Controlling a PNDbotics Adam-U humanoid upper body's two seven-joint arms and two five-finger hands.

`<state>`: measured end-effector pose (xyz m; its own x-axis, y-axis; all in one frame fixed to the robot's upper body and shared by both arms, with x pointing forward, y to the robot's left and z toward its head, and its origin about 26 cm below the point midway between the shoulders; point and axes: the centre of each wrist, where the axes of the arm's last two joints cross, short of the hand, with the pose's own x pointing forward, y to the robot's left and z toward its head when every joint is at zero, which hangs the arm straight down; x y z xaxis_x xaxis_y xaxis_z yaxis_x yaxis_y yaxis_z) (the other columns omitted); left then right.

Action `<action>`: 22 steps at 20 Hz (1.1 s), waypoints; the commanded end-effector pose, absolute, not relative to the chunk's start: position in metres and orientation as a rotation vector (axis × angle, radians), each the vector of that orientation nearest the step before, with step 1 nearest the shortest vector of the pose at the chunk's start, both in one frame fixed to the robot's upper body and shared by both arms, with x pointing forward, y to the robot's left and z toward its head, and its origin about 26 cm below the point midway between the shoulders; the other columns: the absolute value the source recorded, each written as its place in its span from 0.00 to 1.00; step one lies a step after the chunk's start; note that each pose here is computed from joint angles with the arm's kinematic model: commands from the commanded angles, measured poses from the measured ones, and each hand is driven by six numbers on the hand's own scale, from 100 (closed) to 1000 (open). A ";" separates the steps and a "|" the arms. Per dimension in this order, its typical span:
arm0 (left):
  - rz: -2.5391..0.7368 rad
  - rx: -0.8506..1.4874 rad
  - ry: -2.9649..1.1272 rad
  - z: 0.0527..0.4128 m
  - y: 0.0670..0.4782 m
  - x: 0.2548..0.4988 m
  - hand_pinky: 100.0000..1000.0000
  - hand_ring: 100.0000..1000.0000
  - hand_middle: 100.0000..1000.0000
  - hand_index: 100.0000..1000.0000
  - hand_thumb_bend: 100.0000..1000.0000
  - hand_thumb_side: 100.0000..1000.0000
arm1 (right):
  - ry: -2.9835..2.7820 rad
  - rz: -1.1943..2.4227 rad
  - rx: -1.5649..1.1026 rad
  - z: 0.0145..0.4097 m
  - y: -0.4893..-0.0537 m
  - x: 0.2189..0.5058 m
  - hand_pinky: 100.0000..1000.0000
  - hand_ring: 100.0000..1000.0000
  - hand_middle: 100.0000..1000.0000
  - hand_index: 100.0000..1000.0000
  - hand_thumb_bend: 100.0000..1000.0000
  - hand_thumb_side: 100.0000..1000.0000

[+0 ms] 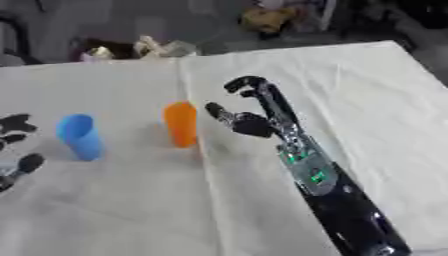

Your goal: Pour the contents of one cup into another cup.

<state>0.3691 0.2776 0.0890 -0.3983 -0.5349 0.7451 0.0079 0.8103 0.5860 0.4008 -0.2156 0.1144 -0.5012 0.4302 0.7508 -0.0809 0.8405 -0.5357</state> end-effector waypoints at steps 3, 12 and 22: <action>-0.675 0.505 -1.891 0.092 0.278 0.379 0.88 0.96 0.65 0.83 0.98 0.65 | -2.052 0.639 -0.265 0.129 -0.216 0.402 0.78 0.89 0.58 0.67 0.49 0.43; -0.676 0.629 -1.864 0.081 0.259 0.399 0.87 0.93 0.63 0.83 0.98 0.60 | -2.056 0.641 -0.259 0.130 -0.215 0.402 0.78 0.89 0.58 0.67 0.48 0.44; -0.646 0.665 -1.867 0.076 0.241 0.415 0.86 0.91 0.61 0.82 0.97 0.57 | -2.062 0.645 -0.249 0.133 -0.212 0.402 0.78 0.89 0.58 0.67 0.47 0.45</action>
